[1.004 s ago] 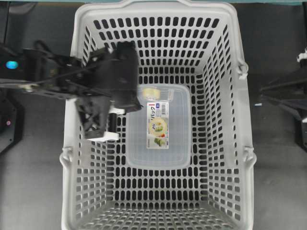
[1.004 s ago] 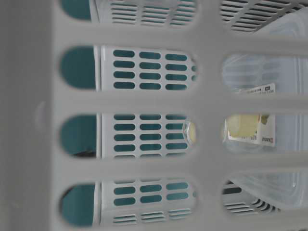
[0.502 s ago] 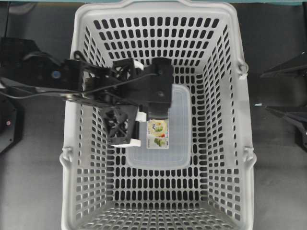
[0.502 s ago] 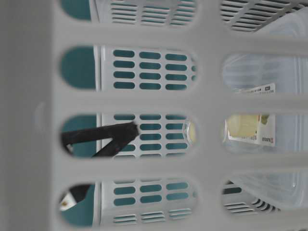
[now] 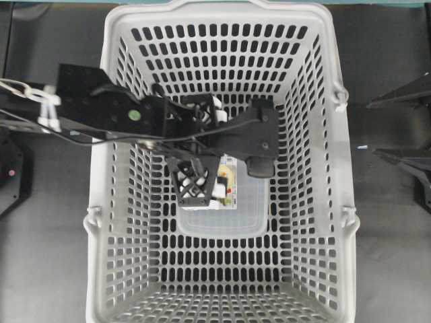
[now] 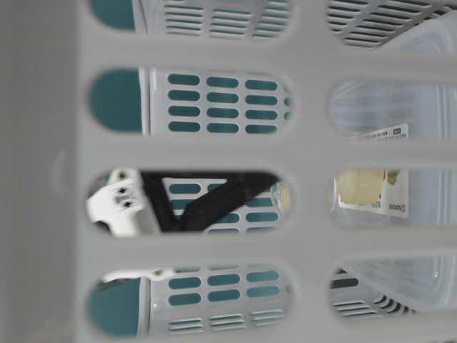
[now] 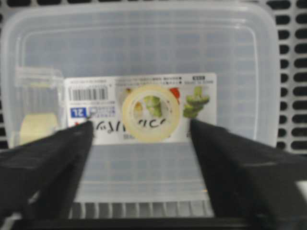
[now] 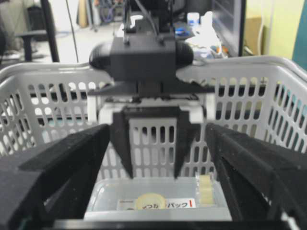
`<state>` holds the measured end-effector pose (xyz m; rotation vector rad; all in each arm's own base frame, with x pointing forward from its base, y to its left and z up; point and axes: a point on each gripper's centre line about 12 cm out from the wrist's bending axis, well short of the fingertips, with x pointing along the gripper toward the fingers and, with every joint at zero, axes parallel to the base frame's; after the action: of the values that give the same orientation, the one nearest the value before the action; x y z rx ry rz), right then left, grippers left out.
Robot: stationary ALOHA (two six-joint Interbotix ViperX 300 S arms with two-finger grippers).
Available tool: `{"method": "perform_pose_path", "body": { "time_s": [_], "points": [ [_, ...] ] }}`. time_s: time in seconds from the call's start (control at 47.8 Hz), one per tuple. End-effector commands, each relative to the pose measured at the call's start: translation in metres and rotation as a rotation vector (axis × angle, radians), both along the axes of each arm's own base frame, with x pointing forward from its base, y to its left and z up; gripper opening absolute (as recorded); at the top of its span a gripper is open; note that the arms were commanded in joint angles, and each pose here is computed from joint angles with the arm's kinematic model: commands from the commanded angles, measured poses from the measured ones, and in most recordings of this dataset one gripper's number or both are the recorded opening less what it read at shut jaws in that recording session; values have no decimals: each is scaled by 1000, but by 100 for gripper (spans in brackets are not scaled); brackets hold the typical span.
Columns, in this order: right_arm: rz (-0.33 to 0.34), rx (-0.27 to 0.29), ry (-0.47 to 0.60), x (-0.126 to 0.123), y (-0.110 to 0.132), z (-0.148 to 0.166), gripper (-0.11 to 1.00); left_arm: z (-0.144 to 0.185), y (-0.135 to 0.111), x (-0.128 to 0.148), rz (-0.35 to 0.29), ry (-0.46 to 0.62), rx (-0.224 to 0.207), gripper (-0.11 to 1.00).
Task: Pick up the cellophane tape from the shopping basket with the left arm.
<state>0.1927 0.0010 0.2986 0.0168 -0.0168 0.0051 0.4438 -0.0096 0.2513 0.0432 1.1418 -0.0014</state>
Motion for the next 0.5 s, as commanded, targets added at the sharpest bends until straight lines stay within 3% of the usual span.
{"method": "perform_pose_path", "body": {
  "time_s": [0.0,0.063,0.481],
  "points": [
    [-2,0,-28,2,0,10,78,0,0,3,2,15,3,84],
    [-2,0,-28,2,0,10,78,-7,0,4,-1,31,4,91],
    [-2,0,-25,1,0,8,78,-36,-3,10,-11,75,7,91]
  ]
}}
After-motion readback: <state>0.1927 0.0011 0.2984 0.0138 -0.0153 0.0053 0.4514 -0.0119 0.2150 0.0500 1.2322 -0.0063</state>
